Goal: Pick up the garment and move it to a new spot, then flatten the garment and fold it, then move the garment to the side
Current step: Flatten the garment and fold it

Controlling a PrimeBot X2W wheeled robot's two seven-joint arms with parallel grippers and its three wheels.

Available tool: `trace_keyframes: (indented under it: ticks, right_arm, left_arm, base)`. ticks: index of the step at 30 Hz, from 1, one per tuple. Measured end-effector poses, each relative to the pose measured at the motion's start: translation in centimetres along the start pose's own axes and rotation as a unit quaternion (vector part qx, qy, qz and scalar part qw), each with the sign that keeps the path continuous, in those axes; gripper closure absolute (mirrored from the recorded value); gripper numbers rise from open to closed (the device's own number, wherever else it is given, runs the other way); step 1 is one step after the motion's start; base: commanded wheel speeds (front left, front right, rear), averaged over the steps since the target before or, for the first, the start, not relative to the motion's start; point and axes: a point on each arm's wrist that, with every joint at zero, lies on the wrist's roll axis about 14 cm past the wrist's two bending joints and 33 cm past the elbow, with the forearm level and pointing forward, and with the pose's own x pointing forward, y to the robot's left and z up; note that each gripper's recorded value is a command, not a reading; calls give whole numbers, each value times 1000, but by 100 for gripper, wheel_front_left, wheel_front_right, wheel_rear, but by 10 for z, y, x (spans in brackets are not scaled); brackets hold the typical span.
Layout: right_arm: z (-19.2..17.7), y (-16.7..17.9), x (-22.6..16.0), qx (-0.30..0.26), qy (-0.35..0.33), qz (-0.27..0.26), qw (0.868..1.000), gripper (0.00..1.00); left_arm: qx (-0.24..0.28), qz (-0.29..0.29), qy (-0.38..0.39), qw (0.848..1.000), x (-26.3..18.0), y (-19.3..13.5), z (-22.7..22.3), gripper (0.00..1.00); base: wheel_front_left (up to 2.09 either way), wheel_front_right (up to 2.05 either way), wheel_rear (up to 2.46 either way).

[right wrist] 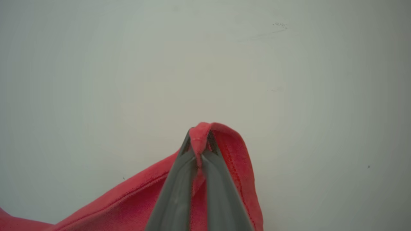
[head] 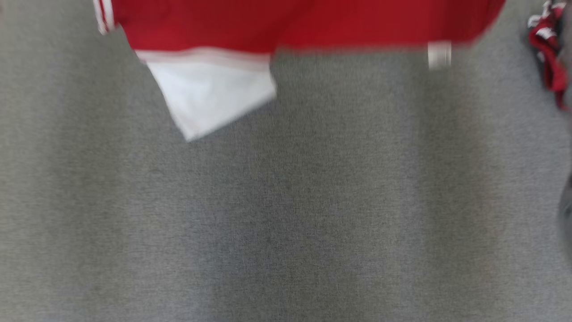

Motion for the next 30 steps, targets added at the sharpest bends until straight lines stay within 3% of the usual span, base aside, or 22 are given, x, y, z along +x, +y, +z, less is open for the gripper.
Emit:
trace_keyframes:
  ticks: [4,10,24,30]
  right_arm:
    - [20,-14,39,-23,-18,-13,999,100]
    - [19,-36,67,-47,-16,-39,998,100]
    - [-41,-68,71,-86,41,-68,993,100]
    - [-42,-71,72,-94,45,-70,992,100]
  left_arm:
    - [25,25,-22,999,35,30,19,100]
    - [46,29,-43,998,71,37,30,100]
    - [42,17,4,999,92,32,-41,100]
    - [42,17,4,999,93,33,-43,100]
  base:
    - [0,0,0]
    - [0,0,0]
    - [0,0,0]
    - [0,0,0]
